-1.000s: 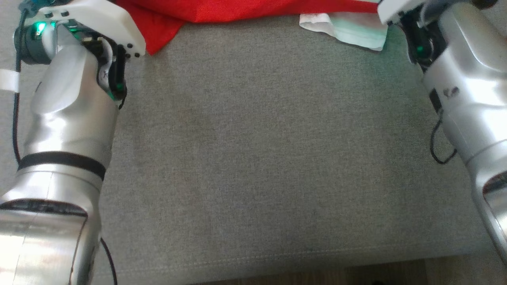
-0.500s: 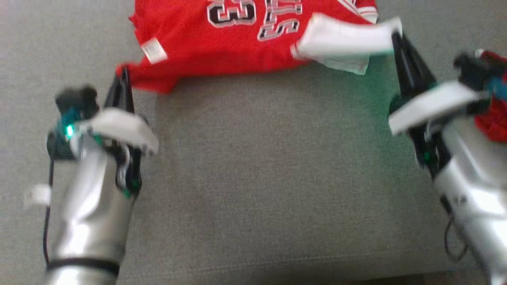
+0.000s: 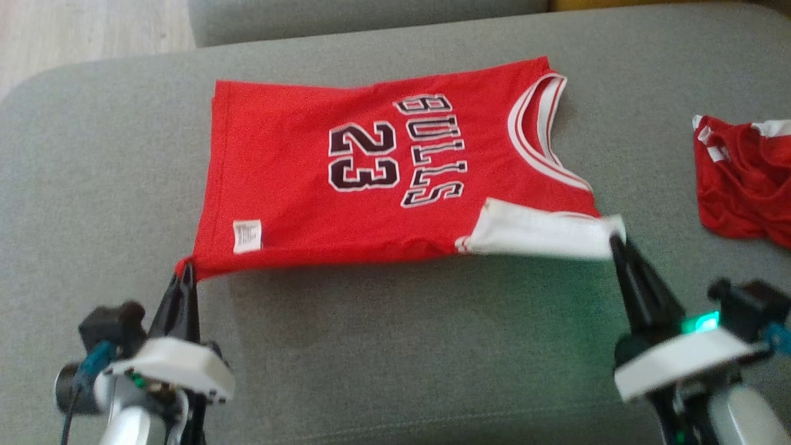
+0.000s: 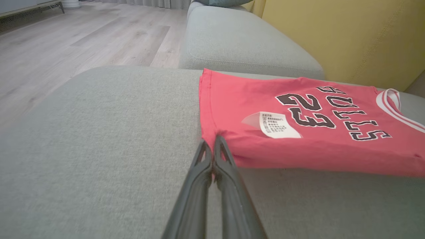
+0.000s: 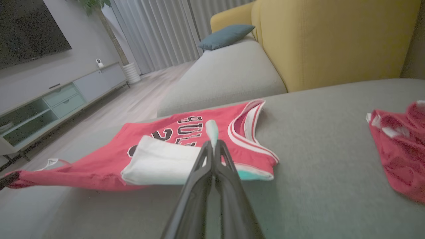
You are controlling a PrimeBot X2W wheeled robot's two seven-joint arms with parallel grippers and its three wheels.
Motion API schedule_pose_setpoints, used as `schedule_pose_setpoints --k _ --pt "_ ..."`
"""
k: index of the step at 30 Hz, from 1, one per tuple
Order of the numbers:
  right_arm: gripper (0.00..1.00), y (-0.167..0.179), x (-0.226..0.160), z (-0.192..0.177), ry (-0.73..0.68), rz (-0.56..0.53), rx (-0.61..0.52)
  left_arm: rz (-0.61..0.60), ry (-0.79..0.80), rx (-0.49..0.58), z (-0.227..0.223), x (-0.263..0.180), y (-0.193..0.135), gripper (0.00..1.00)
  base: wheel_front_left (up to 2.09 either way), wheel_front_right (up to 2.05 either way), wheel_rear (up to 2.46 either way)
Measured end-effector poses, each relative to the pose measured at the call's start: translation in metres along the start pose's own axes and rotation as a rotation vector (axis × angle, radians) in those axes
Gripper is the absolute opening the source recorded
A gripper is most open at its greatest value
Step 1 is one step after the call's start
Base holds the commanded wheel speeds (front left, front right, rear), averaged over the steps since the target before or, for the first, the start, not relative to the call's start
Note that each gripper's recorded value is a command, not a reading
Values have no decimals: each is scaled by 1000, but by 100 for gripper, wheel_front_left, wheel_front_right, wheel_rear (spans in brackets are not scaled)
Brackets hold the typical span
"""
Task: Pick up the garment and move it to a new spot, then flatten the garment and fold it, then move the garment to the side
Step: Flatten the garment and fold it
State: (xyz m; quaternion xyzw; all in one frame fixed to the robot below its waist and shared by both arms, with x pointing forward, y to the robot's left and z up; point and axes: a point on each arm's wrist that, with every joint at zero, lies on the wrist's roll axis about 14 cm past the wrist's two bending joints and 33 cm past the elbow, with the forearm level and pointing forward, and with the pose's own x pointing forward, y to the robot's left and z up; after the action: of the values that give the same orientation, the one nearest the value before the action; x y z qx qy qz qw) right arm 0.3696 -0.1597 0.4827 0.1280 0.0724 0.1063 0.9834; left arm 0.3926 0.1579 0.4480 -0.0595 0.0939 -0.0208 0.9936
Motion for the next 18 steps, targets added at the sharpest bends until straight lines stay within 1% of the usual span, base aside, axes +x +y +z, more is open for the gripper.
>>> schedule_pose_setpoints --k 4,8,11,15,18 --pt "0 12 -31 -10 78 -25 22 22 50 6 2 -27 5 0 0 0 0" --pt "0 18 -50 -10 121 -45 33 31 108 1 1 -51 5 0 0 0 0" --pt "0 18 -57 -9 140 -53 23 25 151 4 -3 -61 4 0 0 0 0" --pt "0 19 -58 -11 152 -52 22 21 167 4 -3 -62 3 0 0 0 0" --pt "0 15 -58 -22 188 -60 23 2 217 -6 -13 -63 -1 0 0 0 0"
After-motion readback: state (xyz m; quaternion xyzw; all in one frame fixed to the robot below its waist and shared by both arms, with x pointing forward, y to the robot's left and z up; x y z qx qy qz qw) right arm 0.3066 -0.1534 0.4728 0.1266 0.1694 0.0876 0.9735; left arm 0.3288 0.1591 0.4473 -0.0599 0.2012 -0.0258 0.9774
